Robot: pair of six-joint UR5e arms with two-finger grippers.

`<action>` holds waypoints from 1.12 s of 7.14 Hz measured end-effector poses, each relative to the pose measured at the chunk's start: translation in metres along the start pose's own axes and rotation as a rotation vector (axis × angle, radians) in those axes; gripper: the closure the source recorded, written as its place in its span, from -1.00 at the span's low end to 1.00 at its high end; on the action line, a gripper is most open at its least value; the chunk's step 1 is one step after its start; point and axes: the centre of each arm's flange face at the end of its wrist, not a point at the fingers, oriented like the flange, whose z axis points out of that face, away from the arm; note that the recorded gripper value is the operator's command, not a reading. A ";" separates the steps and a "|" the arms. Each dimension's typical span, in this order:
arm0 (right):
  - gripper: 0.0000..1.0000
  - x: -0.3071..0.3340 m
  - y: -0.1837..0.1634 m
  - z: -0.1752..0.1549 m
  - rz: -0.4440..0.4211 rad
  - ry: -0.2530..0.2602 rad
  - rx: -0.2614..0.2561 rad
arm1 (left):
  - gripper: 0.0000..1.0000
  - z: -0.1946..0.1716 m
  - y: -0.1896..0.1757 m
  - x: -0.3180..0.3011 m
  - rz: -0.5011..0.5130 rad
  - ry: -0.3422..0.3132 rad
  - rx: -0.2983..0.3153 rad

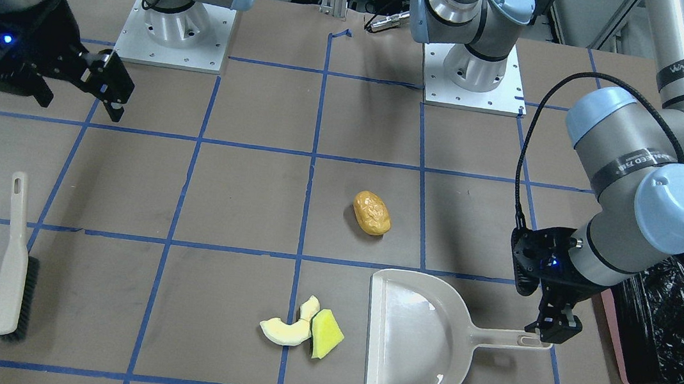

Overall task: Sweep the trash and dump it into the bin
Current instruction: 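Grasp the white dustpan handle with the left gripper while the right grasps the brush, then lift the white brush with the right gripper and move it toward the dustpan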

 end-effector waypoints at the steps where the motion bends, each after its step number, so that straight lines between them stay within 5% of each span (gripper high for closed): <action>1: -1.00 0.024 -0.022 0.029 -0.078 0.020 -0.018 | -1.00 0.010 0.004 -0.009 0.006 -0.008 -0.004; 5: -0.98 0.128 -0.068 0.147 -0.307 0.089 -0.083 | -0.97 0.051 0.016 -0.026 -0.036 -0.010 0.000; 8: -0.59 0.165 -0.065 0.233 -0.366 0.116 -0.205 | -0.80 0.062 0.021 -0.028 -0.056 -0.001 0.002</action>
